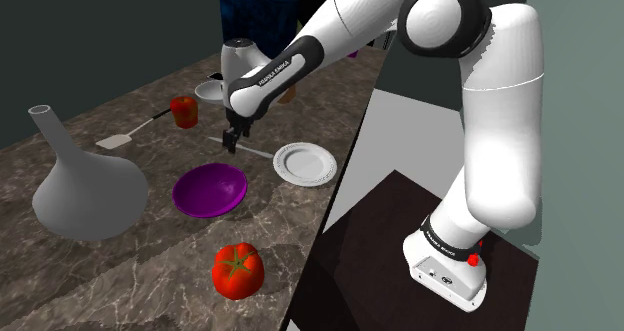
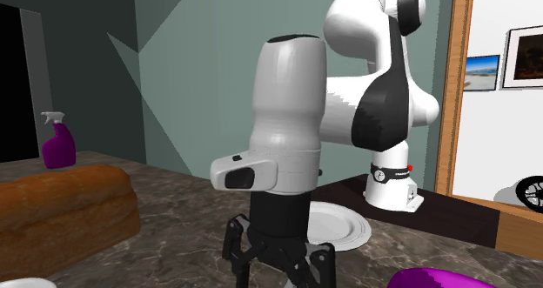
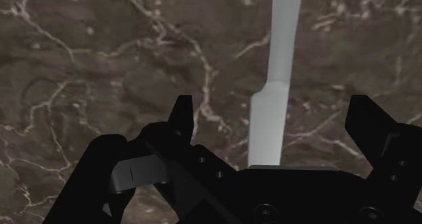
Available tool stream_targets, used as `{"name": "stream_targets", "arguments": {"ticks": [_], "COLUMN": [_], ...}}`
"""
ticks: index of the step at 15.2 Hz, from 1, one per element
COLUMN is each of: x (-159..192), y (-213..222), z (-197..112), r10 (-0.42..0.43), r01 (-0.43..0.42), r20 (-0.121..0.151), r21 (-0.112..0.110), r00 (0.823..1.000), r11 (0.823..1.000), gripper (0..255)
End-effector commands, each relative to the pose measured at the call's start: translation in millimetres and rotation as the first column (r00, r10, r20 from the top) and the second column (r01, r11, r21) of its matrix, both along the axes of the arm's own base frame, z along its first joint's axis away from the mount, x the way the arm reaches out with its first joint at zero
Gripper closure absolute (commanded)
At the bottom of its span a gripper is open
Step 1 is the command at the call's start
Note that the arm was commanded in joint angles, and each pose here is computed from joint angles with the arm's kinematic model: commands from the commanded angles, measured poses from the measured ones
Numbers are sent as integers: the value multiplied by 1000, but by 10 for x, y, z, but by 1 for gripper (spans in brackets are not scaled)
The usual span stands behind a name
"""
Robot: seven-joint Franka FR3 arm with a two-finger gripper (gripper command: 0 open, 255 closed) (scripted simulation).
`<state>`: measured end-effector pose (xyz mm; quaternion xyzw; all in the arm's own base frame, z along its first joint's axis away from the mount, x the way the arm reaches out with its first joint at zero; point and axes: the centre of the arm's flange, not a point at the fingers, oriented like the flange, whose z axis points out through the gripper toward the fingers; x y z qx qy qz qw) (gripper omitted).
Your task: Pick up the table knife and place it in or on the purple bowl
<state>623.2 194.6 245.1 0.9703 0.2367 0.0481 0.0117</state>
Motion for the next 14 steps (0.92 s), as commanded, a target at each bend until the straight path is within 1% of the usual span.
{"name": "stream_targets", "arguments": {"ticks": [1,7,8,14], "x": [4,4,4,65], "y": [4,5,5,6], "z": [-34,-34,-34,-14], "r10": [0,0,0,0], "r01": [0,0,0,0], "r20": [0,0,0,0], "r21": [0,0,0,0], "r00": [1000,1000,1000,1000], "r11": [1000,1000,1000,1000], "gripper": [0,0,255,255]}}
